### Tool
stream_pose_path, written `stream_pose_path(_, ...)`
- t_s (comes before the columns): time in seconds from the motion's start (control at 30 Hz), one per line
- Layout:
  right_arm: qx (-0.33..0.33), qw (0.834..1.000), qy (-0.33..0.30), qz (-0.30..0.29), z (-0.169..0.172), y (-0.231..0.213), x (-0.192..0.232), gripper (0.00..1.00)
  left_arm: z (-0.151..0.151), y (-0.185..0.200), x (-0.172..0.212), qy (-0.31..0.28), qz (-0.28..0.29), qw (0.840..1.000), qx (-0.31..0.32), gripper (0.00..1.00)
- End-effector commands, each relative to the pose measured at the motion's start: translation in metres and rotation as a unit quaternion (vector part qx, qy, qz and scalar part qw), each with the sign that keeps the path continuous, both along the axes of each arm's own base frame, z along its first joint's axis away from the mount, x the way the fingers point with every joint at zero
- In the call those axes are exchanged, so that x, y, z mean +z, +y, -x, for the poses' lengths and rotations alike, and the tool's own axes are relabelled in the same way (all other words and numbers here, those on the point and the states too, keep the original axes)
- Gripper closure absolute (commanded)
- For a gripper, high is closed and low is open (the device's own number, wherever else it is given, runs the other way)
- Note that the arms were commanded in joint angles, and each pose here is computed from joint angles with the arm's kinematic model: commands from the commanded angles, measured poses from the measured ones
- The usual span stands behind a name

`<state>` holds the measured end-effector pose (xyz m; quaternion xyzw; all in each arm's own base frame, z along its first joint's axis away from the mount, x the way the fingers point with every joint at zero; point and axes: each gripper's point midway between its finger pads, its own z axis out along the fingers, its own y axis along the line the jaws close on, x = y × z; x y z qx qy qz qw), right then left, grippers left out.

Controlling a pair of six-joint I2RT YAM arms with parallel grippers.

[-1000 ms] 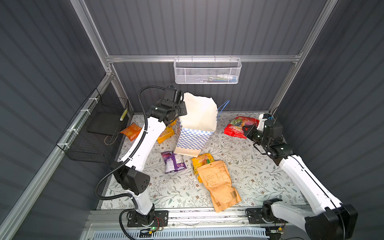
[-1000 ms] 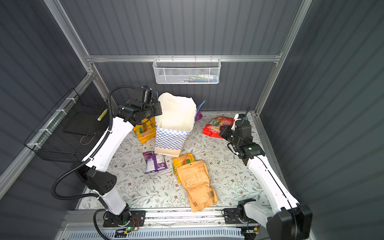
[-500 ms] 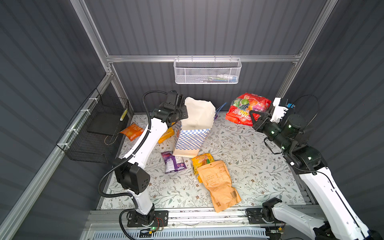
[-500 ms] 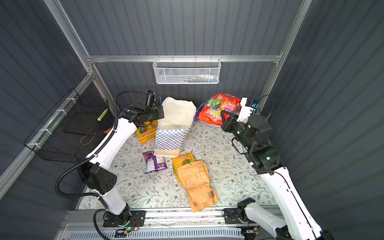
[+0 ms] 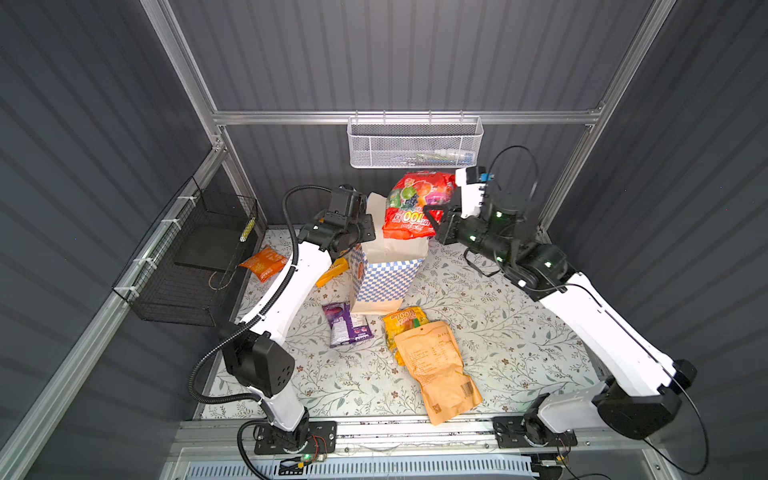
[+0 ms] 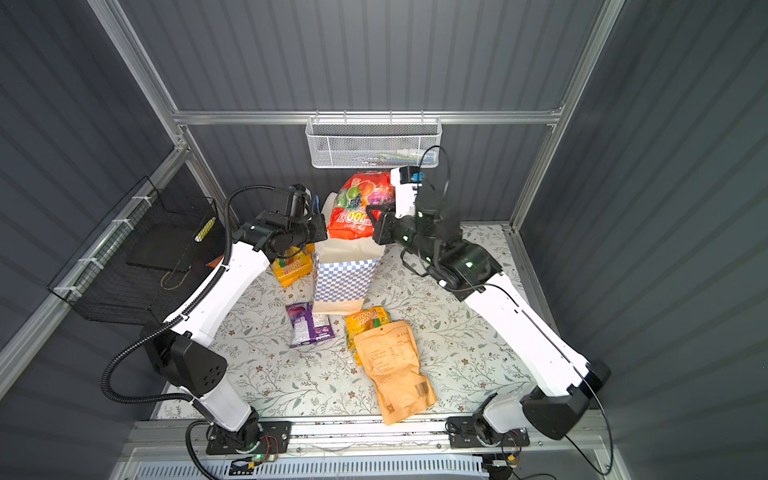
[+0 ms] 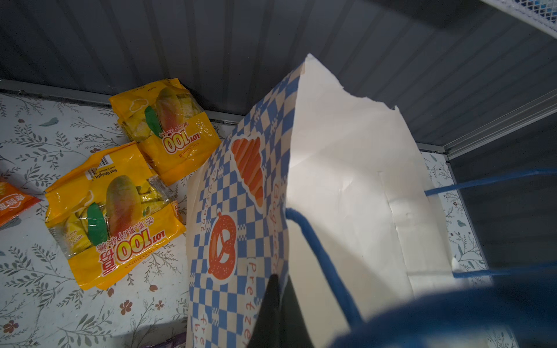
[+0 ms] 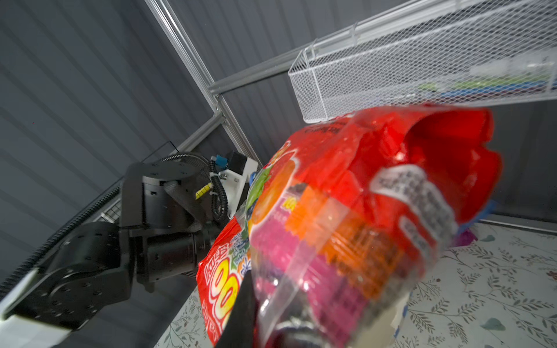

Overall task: Place the snacks into the paper bag
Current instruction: 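Lift the red candy bag and drop it into the paper bag with the right gripper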

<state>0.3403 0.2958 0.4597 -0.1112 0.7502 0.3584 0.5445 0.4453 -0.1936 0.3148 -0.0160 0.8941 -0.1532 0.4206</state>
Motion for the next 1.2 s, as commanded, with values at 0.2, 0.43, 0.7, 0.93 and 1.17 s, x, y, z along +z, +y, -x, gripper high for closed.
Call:
stream_pose_path(0.2,-0.015,0.999,-0.003,0.047,-0.047,0.031,-0.036,1.00,0.003,0.004,0.008,-0.014,0.005,1.000,-0.003,1.00)
stream_pose_path(0.43,-0.029,0.993,0.005,0.114,-0.080,0.037,-0.074,1.00,0.004,0.000,0.012,-0.017,0.008,1.000,-0.016,1.00)
stream_pose_path(0.7,0.058,0.989,0.028,0.130,-0.086,0.071,-0.093,1.00,0.003,-0.010,0.004,-0.009,0.016,0.999,-0.038,1.00)
stream_pose_path(0.93,0.103,0.982,0.055,0.149,-0.085,0.091,-0.130,1.00,0.001,-0.013,-0.002,-0.001,0.016,0.999,-0.044,1.00)
stream_pose_path(1.17,0.102,0.978,0.065,0.167,-0.095,0.097,-0.142,0.69,0.002,-0.010,-0.003,-0.003,0.013,0.999,-0.040,1.00)
